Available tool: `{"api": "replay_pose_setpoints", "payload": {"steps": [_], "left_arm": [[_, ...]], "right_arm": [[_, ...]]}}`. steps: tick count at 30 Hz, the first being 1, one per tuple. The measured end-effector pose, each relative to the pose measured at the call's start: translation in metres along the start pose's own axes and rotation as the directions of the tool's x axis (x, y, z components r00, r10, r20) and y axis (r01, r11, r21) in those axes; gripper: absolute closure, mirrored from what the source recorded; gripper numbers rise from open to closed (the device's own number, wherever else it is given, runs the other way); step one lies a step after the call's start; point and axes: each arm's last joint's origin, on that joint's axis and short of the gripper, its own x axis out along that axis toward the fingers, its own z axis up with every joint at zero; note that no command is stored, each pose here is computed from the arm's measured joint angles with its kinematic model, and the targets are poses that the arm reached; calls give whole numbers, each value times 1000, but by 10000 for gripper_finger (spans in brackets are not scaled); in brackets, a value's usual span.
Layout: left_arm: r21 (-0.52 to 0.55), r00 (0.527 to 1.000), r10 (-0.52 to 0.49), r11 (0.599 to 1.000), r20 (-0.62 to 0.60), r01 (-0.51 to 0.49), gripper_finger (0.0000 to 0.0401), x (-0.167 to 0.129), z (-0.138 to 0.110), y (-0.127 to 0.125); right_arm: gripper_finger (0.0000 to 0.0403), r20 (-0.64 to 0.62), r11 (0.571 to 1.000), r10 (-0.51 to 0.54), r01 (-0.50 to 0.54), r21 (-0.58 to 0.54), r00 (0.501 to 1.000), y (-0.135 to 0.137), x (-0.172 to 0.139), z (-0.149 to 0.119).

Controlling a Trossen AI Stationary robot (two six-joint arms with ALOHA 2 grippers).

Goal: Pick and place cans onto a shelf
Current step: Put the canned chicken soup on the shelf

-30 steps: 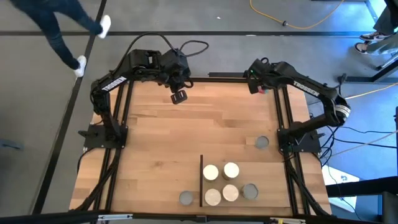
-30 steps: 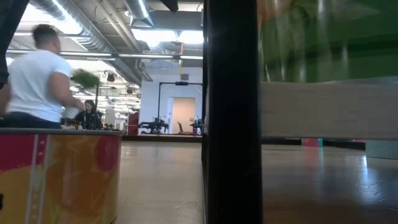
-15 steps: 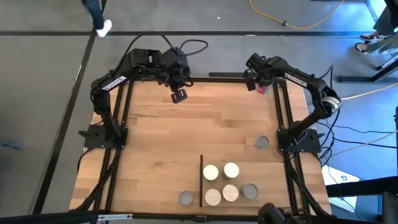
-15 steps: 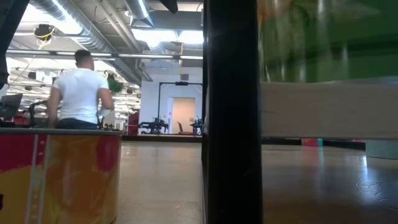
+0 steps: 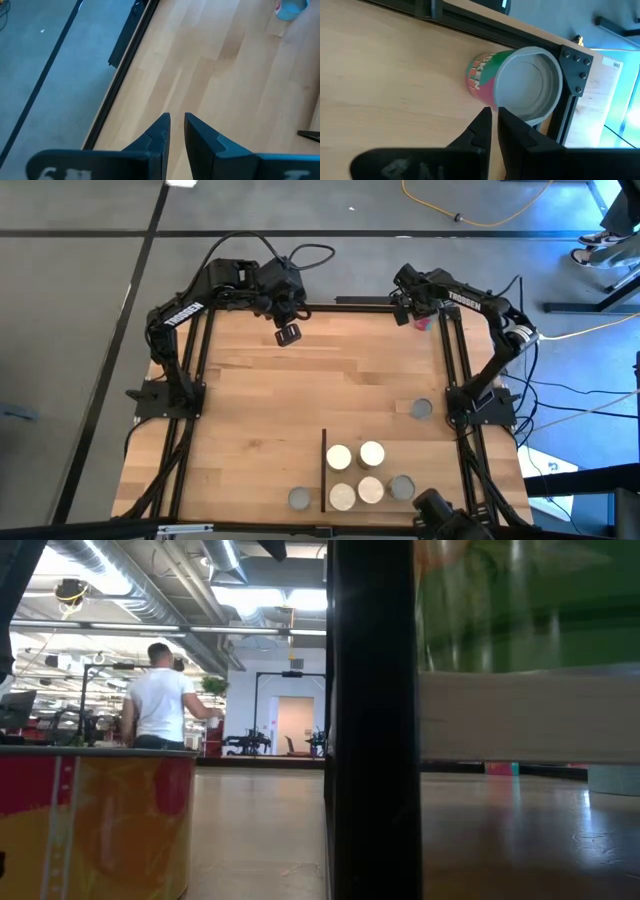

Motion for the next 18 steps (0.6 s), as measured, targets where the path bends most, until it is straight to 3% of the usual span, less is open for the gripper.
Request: {"api": "replay_pose_setpoints", "payload": {"steps": [18], "left_arm": [[0, 1000, 0, 1000, 0, 0, 351, 0, 0, 0]], "right_arm": [[369, -38, 1000, 15, -16, -24, 999, -6, 12, 5]]}}
